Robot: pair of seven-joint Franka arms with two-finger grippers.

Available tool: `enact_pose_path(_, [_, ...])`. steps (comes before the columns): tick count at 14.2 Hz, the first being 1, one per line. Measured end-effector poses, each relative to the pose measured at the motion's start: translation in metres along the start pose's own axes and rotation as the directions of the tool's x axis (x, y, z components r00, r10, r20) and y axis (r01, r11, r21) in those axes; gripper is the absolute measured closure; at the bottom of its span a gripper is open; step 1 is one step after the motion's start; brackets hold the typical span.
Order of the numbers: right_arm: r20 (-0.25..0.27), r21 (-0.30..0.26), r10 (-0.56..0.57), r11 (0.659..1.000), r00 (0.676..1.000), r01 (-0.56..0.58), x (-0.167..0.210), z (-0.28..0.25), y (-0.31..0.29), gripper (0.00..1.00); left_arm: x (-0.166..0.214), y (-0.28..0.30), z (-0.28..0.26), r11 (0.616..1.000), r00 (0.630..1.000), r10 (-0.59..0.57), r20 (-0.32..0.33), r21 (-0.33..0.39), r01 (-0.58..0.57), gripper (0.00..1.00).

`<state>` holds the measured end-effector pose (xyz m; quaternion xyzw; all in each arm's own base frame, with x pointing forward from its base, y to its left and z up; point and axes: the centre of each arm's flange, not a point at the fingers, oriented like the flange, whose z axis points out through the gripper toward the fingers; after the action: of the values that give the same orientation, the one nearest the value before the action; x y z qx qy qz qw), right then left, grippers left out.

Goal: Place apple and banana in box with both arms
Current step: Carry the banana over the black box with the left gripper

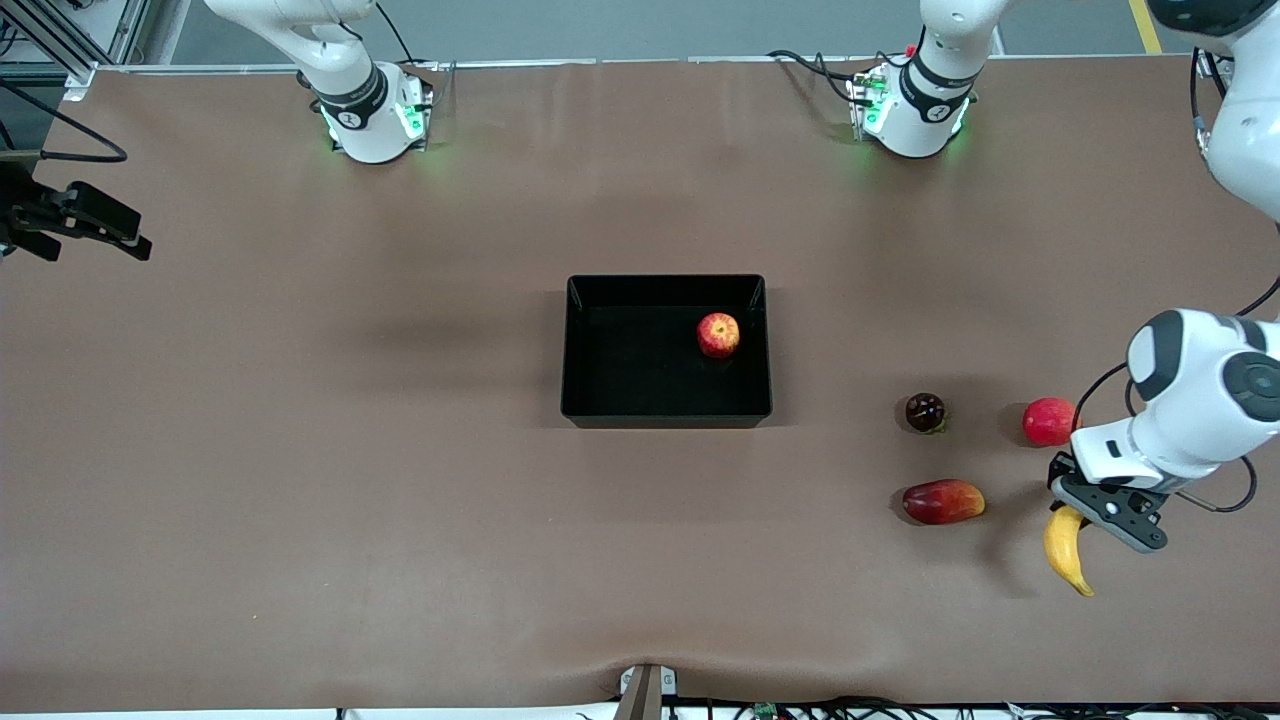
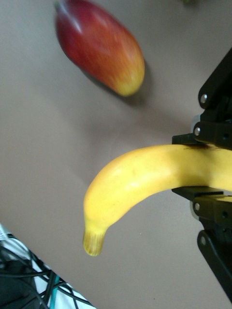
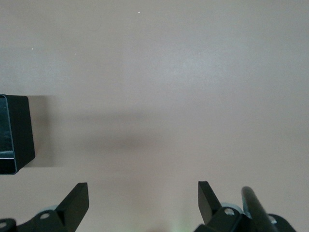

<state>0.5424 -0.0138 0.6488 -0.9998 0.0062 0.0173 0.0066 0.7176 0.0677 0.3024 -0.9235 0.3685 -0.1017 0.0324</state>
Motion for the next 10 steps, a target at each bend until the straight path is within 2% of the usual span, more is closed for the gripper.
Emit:
enact_pose_path(2, [0.002, 0.0, 0.0, 1.0, 1.0, 0.0, 0.0, 0.0, 0.0, 0.0, 0.018, 0.005, -0.04, 0.996, 0.997, -0.06, 0.046, -0.07, 0.063, 0.64])
enact_pose_path(5, [0.005, 0.0, 0.0, 1.0, 1.0, 0.0, -0.001, 0.001, 0.0, 0.0, 0.053, 0.039, -0.085, 0.97, 0.974, -0.204, 0.095, -0.117, 0.215, 0.64])
enact_pose_path(8, [0.009, 0.0, 0.0, 1.0, 1.0, 0.0, -0.001, 0.001, 0.0, 0.0, 0.089, 0.085, -0.11, 0.922, 0.93, -0.347, 0.123, -0.137, 0.362, 0.64])
enact_pose_path(10, [0.015, 0.0, 0.001, 1.0, 1.0, -0.001, -0.001, 0.002, 0.0, 0.0, 0.119, 0.131, -0.118, 0.879, 0.886, -0.435, 0.162, -0.137, 0.457, 0.64])
